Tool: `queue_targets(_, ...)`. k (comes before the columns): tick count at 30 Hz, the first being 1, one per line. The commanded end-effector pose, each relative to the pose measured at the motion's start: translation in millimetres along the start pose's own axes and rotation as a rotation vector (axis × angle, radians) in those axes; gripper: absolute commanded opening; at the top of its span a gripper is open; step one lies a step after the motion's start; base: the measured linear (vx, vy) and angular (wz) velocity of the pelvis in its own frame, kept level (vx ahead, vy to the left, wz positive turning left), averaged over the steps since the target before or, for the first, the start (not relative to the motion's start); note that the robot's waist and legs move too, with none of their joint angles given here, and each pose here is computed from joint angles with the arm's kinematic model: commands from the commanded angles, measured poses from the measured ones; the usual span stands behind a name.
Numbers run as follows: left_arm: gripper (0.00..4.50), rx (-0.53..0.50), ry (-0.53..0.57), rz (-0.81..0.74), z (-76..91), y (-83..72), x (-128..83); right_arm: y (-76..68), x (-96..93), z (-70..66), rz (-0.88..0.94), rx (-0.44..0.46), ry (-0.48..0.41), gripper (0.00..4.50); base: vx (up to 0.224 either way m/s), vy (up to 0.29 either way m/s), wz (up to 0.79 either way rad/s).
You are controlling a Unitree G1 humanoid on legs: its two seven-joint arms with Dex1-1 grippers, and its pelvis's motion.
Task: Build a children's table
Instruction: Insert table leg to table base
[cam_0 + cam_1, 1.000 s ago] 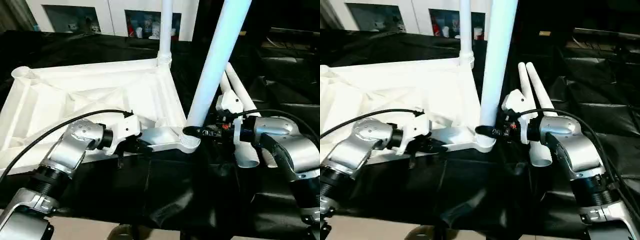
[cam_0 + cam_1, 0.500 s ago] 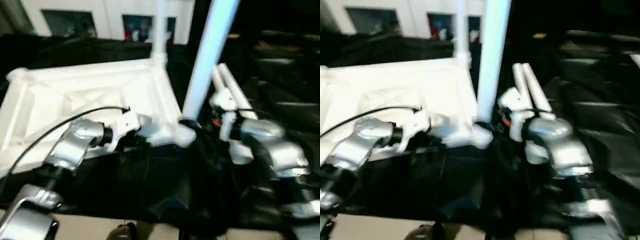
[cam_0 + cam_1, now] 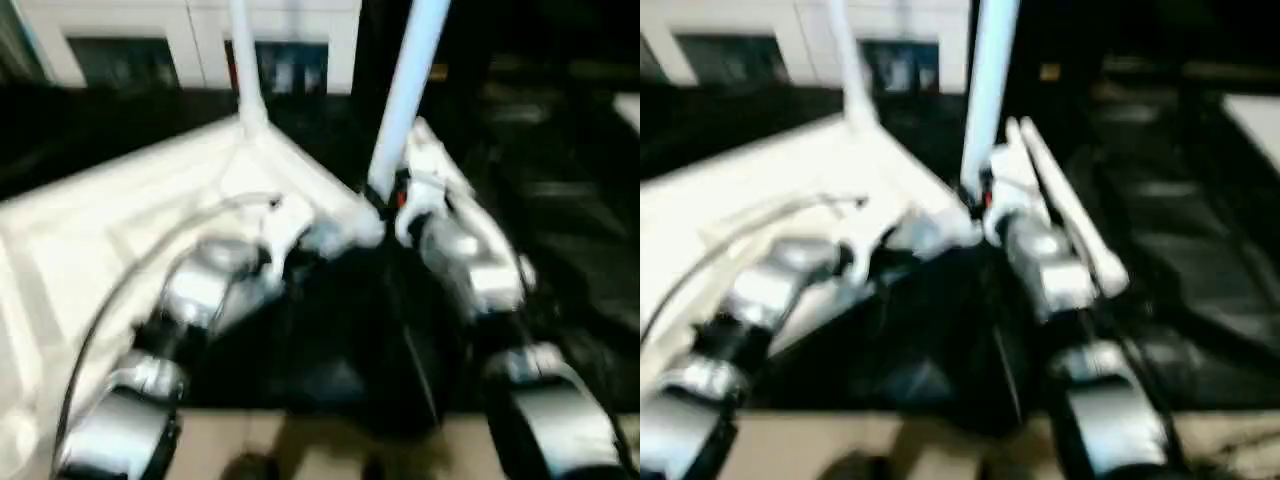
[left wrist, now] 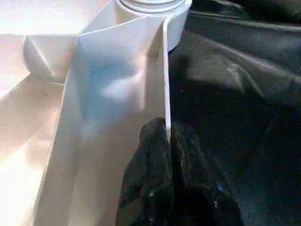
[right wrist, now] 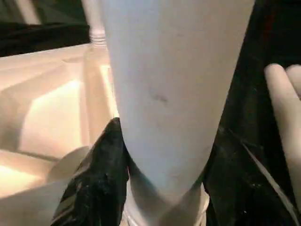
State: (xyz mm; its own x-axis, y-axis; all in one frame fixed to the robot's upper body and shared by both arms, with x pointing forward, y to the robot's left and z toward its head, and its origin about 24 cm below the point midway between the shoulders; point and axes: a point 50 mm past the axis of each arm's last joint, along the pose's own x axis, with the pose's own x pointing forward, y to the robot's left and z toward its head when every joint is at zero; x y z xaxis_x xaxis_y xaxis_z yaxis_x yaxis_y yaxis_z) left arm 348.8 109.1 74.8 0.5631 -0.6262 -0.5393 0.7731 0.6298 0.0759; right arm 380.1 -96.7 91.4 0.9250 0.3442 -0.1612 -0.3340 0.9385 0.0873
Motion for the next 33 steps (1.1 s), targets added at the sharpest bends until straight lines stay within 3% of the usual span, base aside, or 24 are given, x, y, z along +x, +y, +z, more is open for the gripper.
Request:
queue_targets(1,0.0,-0.044,0.023,0.031,-6.5,1.4,1.2,-11.9,-15.9,-76.7,-0.109,0.065,0.313,1.86,0.0,0.0,0.0)
queue_targets(11,0.0,-0.044,0.015,0.027,-5.7,2.3,-2.5,-7.1,-6.9,-68.9,-0.104,0.054,0.283,1.86,0.0,0.0,0.0)
queue_targets(14,0.0,-0.028,-0.023,-0.002,-0.8,0.8,-2.9,0.2,-1.2,-54.6,-0.021,0.057,0.19,1.86,0.0,0.0,0.0)
queue_targets(16,0.0,-0.011,-0.053,-0.018,2.5,-0.2,-4.5,2.0,1.1,-45.2,0.011,0.085,0.138,2.42,0.0,0.0,0.0)
queue_targets(19,0.0,0.066,-0.099,-0.094,6.6,-5.4,-10.3,3.1,3.5,-24.8,0.083,0.098,0.043,2.62,0.0,0.0,0.0)
queue_targets(24,0.0,0.124,-0.136,-0.188,6.5,-11.6,-18.0,0.8,0.5,-7.7,0.185,0.069,-0.023,3.1,0.0,0.0,0.0)
queue_targets(27,0.0,0.148,-0.155,-0.254,1.8,-12.5,-28.2,-5.1,-14.4,3.3,0.34,-0.016,-0.056,3.36,0.057,-0.039,0.14)
queue_targets(33,0.0,0.215,-0.193,-0.352,-2.2,-15.6,-41.9,-16.0,-50.4,5.5,0.545,-0.158,-0.047,3.81,0.101,-0.02,0.1)
